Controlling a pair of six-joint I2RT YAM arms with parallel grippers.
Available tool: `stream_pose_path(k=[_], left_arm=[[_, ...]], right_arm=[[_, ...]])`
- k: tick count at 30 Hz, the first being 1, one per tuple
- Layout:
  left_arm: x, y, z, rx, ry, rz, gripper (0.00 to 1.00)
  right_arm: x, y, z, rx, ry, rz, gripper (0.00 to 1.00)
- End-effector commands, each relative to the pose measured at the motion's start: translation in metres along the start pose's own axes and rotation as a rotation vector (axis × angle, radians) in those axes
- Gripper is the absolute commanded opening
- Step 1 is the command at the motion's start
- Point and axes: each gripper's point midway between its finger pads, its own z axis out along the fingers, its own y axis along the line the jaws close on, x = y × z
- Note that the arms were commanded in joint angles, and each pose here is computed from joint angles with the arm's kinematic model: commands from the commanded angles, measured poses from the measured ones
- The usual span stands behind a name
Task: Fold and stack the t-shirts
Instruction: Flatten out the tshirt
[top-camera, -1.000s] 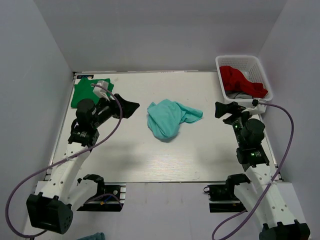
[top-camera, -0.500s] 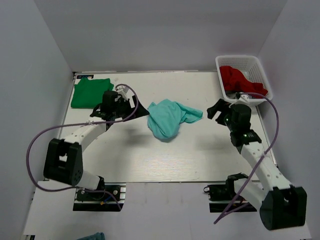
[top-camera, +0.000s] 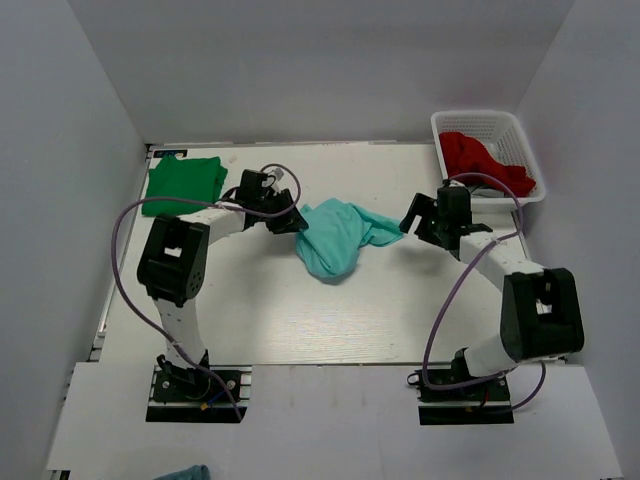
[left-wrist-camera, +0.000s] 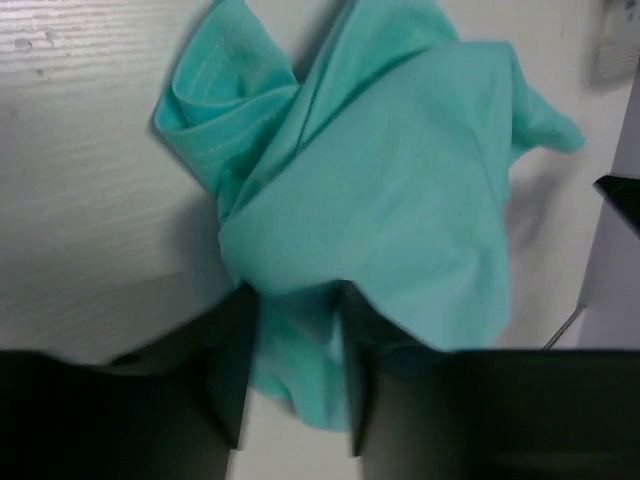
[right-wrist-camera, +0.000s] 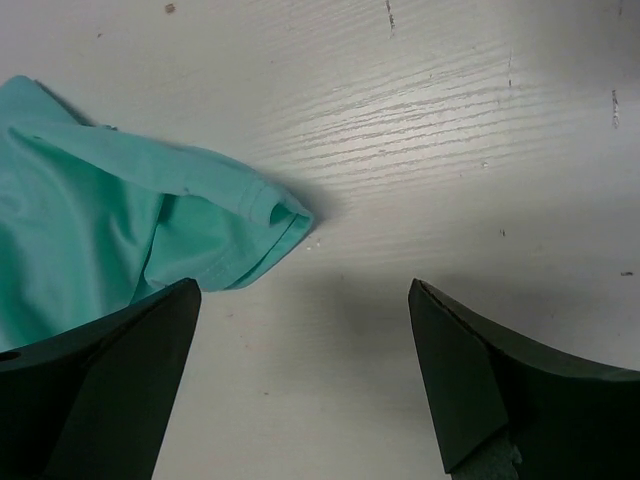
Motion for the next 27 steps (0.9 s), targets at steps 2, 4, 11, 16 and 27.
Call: stream_pose_path(k=[2, 4, 11, 16, 27], left_arm=[[-0.021, -0.016, 0.005, 0.031, -0.018, 0.022, 0.32], [-0.031, -0.02, 0.009, 0.039, -0.031, 0.022, 0.11], [-0.049, -0.026, 0.001, -0.003, -0.057, 0.049, 0.0], [-0.062, -0.037, -0.015, -0.01, -0.116, 0.088, 0.0], [-0.092, -0.117, -0.161, 0.026, -0.425, 0.307, 0.0]], right_arm=[[-0.021, 0.02, 0.018, -0.046, -0.024, -0.03, 0.9], [-0.021, 0.027, 0.03, -0.065, -0.037, -0.065, 0.9], [-0.022, 0.039, 0.072, -0.094, -0.042, -0.064, 0.74], [-0.027, 0.065, 0.065, -0.196, -0.033, -0.071, 0.0], [-0.109, 0.085, -0.11, -0.263, -0.458, -0.101, 0.0]])
